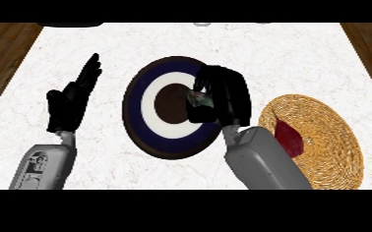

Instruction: Pick the eggplant from the placemat and place it in the plate

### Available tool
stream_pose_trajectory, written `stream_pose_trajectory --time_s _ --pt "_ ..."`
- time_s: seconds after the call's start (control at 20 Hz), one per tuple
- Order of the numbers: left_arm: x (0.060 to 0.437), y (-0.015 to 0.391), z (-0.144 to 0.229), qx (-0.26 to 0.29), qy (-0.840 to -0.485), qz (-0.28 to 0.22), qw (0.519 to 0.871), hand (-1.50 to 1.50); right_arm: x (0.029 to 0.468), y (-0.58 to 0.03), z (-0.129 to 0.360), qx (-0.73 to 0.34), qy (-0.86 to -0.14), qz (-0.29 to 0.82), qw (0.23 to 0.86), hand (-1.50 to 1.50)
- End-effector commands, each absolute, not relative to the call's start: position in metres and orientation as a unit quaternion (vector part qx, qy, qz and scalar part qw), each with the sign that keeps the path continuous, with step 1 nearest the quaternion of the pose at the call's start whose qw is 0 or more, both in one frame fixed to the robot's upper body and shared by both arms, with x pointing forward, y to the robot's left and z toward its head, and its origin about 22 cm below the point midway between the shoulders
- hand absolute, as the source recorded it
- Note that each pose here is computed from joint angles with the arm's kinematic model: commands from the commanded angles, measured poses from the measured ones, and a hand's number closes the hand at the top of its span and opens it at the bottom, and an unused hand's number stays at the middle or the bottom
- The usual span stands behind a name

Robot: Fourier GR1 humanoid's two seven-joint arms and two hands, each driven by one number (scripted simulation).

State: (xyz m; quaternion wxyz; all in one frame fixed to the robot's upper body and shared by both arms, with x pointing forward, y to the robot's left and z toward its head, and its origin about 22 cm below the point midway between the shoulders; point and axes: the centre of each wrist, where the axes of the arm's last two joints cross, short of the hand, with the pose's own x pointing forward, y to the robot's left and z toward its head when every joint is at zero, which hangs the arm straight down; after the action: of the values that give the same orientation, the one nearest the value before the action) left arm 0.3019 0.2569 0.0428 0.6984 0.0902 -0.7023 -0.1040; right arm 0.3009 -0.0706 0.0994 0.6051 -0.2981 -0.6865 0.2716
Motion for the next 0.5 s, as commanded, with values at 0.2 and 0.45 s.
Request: stream_pose_trajectory --time_s 0.2,0.45 --pt "0.306 0.242 0.04 0.083 -0.705 -0.109 0.695 0.0 0.323 -0.029 0.053 -0.321 -0.613 0.307 0.654 1.5" --pt "0.319 0.241 0.055 0.076 -0.709 -0.117 0.692 0.0 0.343 -0.026 0.051 -0.266 -0.61 0.263 0.698 -1.5"
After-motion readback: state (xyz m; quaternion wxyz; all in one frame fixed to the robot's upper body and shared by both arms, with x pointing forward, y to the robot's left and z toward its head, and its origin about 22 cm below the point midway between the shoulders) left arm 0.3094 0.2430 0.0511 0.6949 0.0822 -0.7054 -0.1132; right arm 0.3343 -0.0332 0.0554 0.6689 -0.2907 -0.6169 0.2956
